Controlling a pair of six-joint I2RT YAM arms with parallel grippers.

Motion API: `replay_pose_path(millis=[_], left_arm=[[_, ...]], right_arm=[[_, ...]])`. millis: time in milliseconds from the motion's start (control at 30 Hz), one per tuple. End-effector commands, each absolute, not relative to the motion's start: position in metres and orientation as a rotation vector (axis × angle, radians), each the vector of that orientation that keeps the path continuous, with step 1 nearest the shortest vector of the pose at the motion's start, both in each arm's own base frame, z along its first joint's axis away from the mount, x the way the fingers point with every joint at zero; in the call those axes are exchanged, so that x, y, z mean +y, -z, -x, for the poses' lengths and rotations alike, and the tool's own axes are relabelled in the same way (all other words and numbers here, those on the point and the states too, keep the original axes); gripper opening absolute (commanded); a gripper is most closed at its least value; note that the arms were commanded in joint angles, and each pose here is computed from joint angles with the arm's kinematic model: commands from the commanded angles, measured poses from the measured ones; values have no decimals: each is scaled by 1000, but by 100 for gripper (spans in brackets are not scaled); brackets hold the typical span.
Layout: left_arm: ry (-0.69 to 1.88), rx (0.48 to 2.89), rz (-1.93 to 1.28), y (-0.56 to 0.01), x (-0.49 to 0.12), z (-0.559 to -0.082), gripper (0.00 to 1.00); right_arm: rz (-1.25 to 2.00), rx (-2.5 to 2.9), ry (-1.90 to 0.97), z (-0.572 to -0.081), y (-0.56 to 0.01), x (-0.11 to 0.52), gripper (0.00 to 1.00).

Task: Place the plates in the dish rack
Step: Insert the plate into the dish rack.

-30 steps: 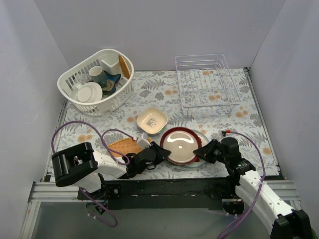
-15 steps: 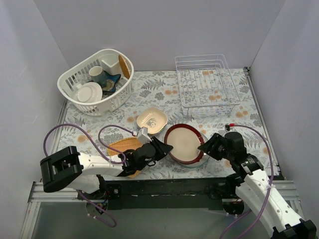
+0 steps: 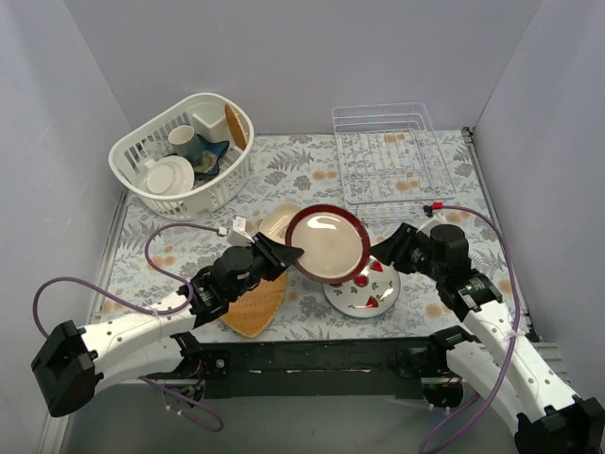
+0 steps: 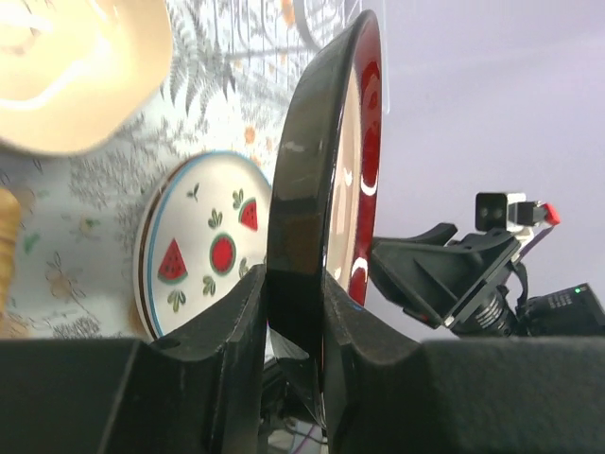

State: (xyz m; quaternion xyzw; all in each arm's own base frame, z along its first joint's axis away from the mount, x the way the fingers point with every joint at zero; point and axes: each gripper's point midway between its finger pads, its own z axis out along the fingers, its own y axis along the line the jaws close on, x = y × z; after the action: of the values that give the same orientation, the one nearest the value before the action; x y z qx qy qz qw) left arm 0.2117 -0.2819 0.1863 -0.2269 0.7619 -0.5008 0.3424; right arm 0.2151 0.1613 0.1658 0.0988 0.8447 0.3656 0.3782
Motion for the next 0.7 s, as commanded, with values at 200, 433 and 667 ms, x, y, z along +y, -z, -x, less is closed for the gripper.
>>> replay_pose_path(millis=[200, 433, 667], left_arm=[[1503, 1743, 370, -294, -270, -221, 0], [1564, 1706, 318, -292, -263, -227, 0], [1577, 1665, 275, -306, -253, -241, 0]], right_arm=[[8, 1907, -1096, -240, -248, 194, 67], [75, 1877, -1250, -234, -253, 213, 71], [84, 1908, -1304, -233, -240, 220, 71]])
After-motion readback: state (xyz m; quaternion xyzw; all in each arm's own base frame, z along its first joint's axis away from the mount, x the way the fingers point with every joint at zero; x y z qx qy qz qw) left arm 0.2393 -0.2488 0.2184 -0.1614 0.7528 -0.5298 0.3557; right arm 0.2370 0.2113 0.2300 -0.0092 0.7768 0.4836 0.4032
